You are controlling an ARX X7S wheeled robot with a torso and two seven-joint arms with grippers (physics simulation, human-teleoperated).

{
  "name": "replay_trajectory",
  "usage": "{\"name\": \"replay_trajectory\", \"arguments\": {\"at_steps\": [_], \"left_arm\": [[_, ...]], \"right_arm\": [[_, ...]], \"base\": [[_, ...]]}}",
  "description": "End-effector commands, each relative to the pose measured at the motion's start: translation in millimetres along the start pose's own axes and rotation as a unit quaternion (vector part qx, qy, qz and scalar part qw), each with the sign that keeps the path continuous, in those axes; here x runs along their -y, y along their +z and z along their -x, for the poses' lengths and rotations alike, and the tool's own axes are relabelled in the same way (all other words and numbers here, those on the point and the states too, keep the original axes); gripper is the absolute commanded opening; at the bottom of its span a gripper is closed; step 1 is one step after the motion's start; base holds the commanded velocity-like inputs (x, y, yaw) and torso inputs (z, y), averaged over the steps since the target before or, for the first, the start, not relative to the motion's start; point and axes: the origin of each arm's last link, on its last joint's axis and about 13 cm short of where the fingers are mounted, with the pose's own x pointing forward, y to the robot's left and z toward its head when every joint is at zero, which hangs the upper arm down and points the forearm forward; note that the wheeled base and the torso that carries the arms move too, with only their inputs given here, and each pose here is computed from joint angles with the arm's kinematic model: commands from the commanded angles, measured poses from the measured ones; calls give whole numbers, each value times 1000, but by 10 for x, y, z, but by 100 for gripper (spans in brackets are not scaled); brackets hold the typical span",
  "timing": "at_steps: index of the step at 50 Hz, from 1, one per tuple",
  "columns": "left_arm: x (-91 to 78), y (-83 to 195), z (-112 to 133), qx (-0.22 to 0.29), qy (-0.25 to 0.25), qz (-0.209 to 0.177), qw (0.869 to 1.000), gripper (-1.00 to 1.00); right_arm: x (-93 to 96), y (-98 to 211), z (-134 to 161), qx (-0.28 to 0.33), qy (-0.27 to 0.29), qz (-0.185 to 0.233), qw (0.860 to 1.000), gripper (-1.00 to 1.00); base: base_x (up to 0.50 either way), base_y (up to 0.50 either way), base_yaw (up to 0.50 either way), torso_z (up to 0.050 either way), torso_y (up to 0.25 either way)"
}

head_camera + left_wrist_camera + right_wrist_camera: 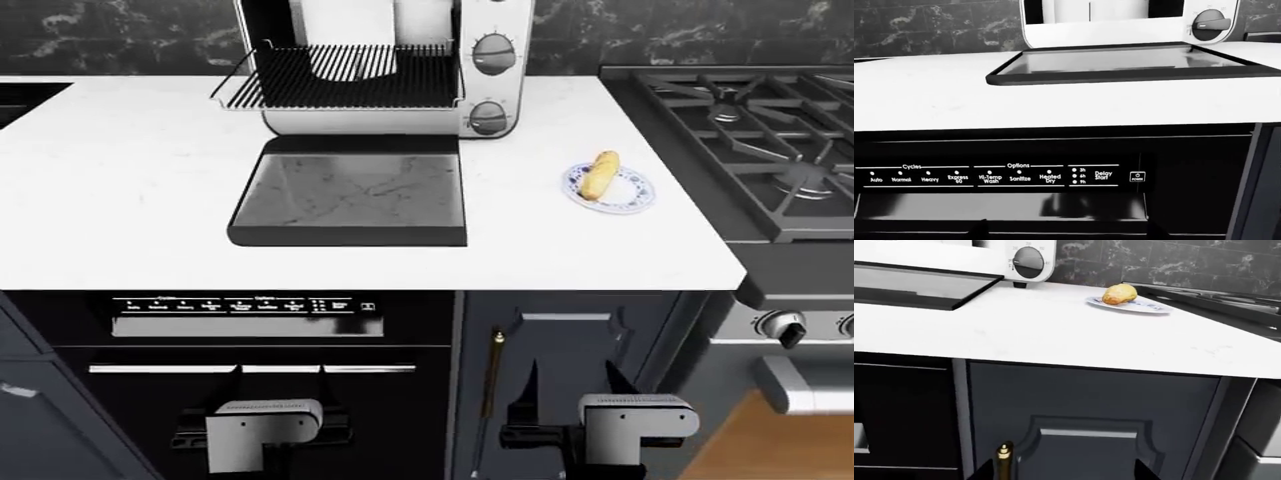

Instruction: Place the baguette on the rack of the toaster oven.

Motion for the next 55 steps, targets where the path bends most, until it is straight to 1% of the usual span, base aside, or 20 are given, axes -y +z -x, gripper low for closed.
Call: {"name": "replay_trajectory", "arguments": {"at_steps": [1,26,27,28,29,30,31,34,36,38,39,42,43,44,45,46,47,48,50,55], "left_arm": [[6,0,-2,5,-7,4,1000,100],[6,0,-2,5,-9,4,1000,100],[11,-2,-3,8,-12,23,1000,100],[7,-1,-5,13,-16,9,1000,100],[9,-2,-2,2,-15,16,1000,100],[9,-2,-1,1,-14,19,1000,100],[8,-1,-1,1,-12,13,1000,100],[7,-1,-1,2,-10,9,1000,100],[7,0,-1,4,-9,7,1000,100],[8,-1,-2,8,-5,10,1000,100],[8,-1,-3,10,-2,12,1000,100],[9,-2,-4,13,-6,15,1000,100],[0,513,-356,74,-6,30,997,100],[-2,676,-443,57,-8,23,998,100],[-4,636,-430,15,-9,13,1000,100],[-3,648,-431,16,-9,13,1000,100],[-2,667,-336,36,-10,13,999,100],[-3,678,-275,22,-12,15,1000,100],[-5,740,-346,17,-14,17,1000,100],[-29,894,-499,22,-14,16,1000,100]], "right_arm": [[7,1,0,-3,0,5,1000,100],[9,3,3,-12,4,11,1000,100],[7,2,4,-13,2,3,1000,100],[6,2,4,-14,1,0,1000,100],[-1,0,5,-16,-14,-28,999,100],[-3,-1,3,-10,-8,-39,999,100],[4,0,3,-9,-8,-7,1000,100],[2,1,5,-15,-4,-15,1000,100],[5,245,-66,-13,6,-5,1000,100],[9,250,-60,-11,6,2,1000,100],[-90,365,-270,-22,7,16,1000,100],[-104,465,-373,-17,6,17,1000,100],[-83,481,-354,-9,5,12,1000,100],[-40,523,-326,-3,6,15,1000,100],[-28,540,-325,-3,6,17,1000,100],[-19,563,-318,-2,6,19,1000,100],[15,603,-276,6,6,19,1000,100],[50,621,-215,8,7,22,1000,100],[98,666,-150,7,8,27,1000,100],[71,814,-284,9,3,37,999,100]], "base": [[102,0,0,0,0],[87,0,0,0,0],[0,0,0,0,0],[0,0,0,0,0],[0,0,0,0,0],[0,0,0,0,0],[0,0,0,0,0],[0,0,0,0,0],[0,0,0,0,0],[0,0,0,0,0],[0,0,0,0,0],[0,0,0,0,0],[0,0,0,0,0],[0,0,0,0,0],[0,0,0,0,0],[0,0,0,0,0],[0,0,0,0,0],[0,0,0,0,0],[0,0,0,0,0],[0,0,0,0,0]]}}
